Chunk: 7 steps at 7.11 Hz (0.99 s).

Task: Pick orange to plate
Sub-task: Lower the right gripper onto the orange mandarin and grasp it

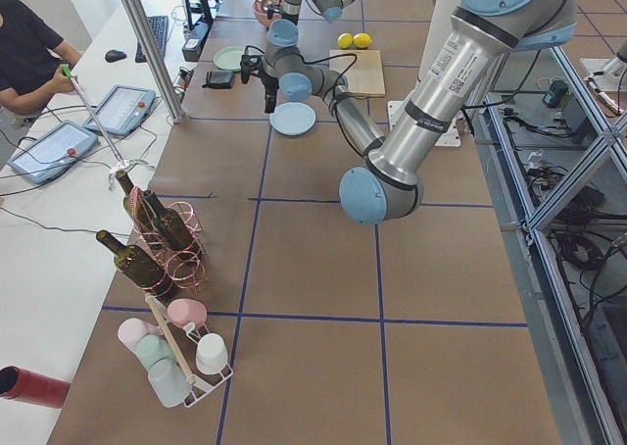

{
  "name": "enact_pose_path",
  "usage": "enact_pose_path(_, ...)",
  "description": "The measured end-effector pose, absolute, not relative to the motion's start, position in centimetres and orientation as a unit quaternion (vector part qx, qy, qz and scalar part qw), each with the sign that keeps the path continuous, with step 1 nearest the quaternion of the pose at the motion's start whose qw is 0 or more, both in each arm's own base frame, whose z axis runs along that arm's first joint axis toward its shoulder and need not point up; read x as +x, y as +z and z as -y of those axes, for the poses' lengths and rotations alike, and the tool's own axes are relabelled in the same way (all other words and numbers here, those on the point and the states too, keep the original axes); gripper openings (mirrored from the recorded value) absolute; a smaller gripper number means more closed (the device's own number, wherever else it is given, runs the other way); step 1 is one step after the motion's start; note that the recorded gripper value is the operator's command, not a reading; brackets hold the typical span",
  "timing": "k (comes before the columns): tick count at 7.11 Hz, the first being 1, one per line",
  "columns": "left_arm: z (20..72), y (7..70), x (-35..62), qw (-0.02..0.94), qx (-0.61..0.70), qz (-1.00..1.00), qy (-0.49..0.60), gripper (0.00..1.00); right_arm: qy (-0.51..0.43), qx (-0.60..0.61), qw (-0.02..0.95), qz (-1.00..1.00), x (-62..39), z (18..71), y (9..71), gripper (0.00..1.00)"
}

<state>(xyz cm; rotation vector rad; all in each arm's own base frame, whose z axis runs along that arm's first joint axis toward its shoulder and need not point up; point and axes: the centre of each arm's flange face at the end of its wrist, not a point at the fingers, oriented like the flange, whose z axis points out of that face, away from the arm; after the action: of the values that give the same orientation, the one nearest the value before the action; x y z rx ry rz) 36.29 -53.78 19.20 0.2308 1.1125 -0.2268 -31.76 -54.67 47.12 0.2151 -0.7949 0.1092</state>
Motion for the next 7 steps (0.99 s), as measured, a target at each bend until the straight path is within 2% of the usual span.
enact_pose_path(6, 53.4, 19.9, 35.3, 0.837, 0.111, -0.525, -0.111, 1.0, 0.043, 0.084, 0.921, 0.378, -33.2, 53.0, 49.2, 0.99)
enact_pose_path(7, 53.3, 20.0, 35.1, 0.836, 0.112, -0.525, -0.111, 1.0, 0.044, 0.08, 0.921, 0.378, -33.7, 52.7, 49.2, 0.75)
